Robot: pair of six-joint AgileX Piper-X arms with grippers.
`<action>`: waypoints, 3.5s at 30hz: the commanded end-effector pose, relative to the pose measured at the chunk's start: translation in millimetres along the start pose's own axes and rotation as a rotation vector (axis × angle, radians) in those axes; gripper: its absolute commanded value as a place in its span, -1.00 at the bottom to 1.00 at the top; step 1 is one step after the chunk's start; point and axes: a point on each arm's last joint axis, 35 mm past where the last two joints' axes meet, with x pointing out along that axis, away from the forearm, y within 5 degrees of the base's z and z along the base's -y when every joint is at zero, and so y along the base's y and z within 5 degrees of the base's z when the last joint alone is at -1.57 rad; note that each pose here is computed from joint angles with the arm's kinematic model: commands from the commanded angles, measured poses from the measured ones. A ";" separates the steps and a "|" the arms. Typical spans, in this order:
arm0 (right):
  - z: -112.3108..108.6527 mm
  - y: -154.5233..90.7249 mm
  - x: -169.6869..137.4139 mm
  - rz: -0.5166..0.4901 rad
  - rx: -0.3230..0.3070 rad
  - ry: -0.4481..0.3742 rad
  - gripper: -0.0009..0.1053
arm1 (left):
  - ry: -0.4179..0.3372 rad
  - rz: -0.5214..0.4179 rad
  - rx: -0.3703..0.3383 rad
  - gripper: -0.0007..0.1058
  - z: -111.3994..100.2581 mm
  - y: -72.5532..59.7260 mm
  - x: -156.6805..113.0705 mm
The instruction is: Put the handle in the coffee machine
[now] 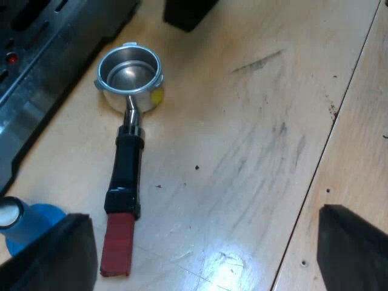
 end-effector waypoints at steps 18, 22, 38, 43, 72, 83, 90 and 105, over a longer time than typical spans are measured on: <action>34.9 -1.0 55.1 -0.005 -0.169 0.056 0.53 | -0.080 0.134 -0.031 0.43 8.9 5.8 -0.7; 41.0 0.1 63.5 -0.006 -0.168 0.069 0.53 | -0.103 0.173 -0.069 0.43 10.6 10.7 -2.2; 30.6 -1.3 99.0 0.005 -0.165 0.194 0.53 | -0.148 0.215 -0.039 0.43 14.1 20.6 -6.3; 28.5 -1.8 104.8 0.000 -0.167 0.214 0.53 | -0.148 0.215 -0.039 0.43 14.1 20.6 -6.3; 23.5 -4.6 55.9 -0.077 -0.189 0.225 -0.98 | -0.148 0.212 -0.039 0.43 14.1 20.5 -6.3; 19.6 -5.2 16.7 -0.076 -0.152 0.185 -0.98 | -0.156 -0.009 0.074 0.43 14.7 11.4 -5.1; 13.6 -5.8 -4.8 -0.068 -0.098 0.180 -0.98 | -0.148 -0.044 0.099 0.09 14.6 7.3 -3.9; 14.4 -1.6 -39.5 0.045 -0.029 0.111 -0.98 | -0.035 -0.058 0.070 0.25 -15.1 16.5 25.4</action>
